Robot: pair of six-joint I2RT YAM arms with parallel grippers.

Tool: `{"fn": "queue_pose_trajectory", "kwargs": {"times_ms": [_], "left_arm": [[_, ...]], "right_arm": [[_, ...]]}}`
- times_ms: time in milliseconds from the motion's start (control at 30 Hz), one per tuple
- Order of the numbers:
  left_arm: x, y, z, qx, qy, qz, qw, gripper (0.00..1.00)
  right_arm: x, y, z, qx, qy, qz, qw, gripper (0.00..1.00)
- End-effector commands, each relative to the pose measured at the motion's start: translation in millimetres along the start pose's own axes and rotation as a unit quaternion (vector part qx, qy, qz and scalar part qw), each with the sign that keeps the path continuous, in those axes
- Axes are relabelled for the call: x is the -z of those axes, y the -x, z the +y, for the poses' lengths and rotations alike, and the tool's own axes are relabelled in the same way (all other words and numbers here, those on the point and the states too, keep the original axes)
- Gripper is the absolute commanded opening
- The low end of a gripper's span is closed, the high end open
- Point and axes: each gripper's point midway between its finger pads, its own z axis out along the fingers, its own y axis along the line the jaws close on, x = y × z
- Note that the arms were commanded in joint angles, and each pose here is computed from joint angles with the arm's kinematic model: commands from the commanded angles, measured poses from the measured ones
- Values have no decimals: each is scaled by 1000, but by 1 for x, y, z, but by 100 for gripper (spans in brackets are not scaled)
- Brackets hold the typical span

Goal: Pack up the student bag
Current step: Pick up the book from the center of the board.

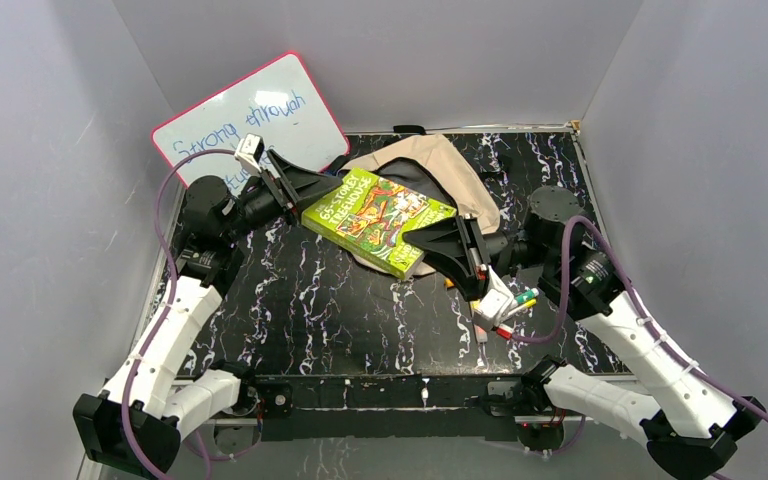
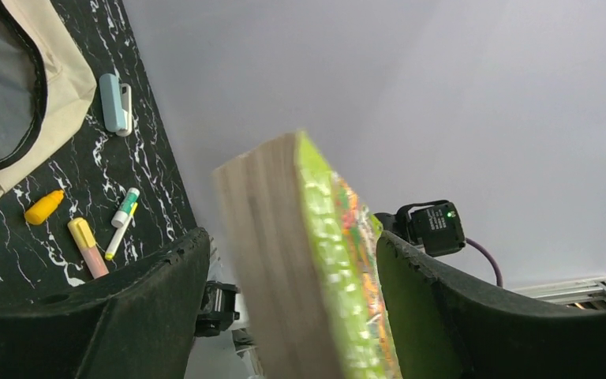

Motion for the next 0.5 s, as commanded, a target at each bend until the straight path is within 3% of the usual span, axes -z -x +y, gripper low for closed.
{"fn": "queue_pose_trajectory", "kwargs": {"times_ms": [0,333,400,467], "left_arm": [[2,-10,-8,-10,-19,30,999,75],[-1,-14,-7,-6,-30,48,998,73],[-1,-14,-8,-6,-31,49,998,69],[0,-14,-9,-9,-35,47,998,57]], "right_arm": [[11,30,-69,159,-51,-16,986,0],[3,7,-62,152,-36,4,988,0],[1,2,-60,150,-33,6,988,0],[-1,-3,-58,147,-30,9,989,0]]}}
